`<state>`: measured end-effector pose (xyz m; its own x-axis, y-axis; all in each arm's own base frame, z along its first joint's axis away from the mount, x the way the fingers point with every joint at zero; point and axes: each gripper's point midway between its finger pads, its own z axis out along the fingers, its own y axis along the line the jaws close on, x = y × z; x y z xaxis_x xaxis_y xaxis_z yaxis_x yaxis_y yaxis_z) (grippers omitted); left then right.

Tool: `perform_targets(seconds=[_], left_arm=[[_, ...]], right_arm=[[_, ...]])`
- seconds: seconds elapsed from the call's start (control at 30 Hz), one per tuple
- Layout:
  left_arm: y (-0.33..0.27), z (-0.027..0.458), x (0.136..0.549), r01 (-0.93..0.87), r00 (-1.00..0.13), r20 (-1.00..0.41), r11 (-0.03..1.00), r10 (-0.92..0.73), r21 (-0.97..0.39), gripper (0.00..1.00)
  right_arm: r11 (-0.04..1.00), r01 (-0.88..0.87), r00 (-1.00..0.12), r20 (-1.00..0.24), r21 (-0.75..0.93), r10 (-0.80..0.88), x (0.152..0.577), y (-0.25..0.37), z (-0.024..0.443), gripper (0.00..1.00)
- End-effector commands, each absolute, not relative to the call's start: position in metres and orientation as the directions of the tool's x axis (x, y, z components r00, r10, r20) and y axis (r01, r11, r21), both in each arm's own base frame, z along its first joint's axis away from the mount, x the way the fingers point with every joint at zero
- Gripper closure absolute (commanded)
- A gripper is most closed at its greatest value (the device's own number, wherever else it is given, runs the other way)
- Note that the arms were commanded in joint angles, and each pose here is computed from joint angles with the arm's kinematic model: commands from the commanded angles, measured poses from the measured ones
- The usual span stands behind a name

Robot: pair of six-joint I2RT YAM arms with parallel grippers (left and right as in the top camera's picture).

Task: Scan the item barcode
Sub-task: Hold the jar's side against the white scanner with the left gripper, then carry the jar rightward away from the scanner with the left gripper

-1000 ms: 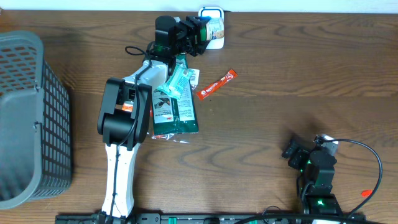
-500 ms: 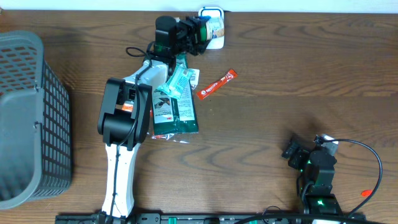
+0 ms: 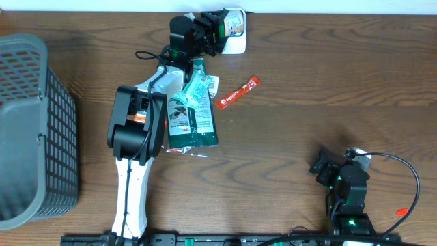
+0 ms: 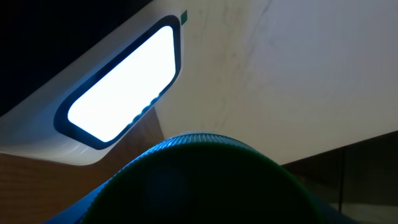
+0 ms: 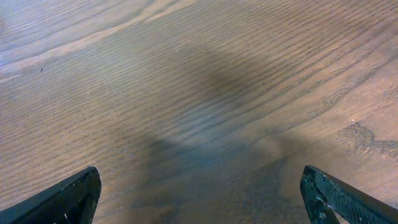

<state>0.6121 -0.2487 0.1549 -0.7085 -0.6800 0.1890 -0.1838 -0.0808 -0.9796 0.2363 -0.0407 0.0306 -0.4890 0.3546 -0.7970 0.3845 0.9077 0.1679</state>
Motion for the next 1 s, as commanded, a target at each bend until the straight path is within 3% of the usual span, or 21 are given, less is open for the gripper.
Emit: perform_targets(seconds=[0.0,0.17,0.47,0.8,0.97], left_arm=[[-0.251,0.174,0.617,-0.188,-0.701,0.225,-0.129,-0.676,-0.974,0.92],[-0.26,0.169,0.61,-0.322,-0.68,0.381,-0.213,-0.626,-0.923,0.92],[-0.272,0.17,0.597,-0.45,-0.672,0.525,-0.275,-0.522,-0.85,0.92],[-0.274,0.171,0.595,-0.451,-0.682,0.524,-0.27,-0.511,-0.851,0.93],[-0.274,0.2,0.595,-0.192,-0.797,0.275,-0.206,-0.537,-0.96,0.93]], right_arm=[[0.903,0.392,-0.483,-0.797,0.174,0.363,0.236,-0.041,0.031,0.01],[0.903,0.392,-0.483,-0.797,0.174,0.363,0.236,-0.041,0.031,0.01],[0.903,0.391,-0.481,-0.798,0.175,0.363,0.237,-0.041,0.031,0.01],[0.904,0.391,-0.48,-0.799,0.175,0.362,0.237,-0.041,0.031,0.01],[0.903,0.391,-0.481,-0.798,0.175,0.363,0.237,-0.041,0.031,0.01]])
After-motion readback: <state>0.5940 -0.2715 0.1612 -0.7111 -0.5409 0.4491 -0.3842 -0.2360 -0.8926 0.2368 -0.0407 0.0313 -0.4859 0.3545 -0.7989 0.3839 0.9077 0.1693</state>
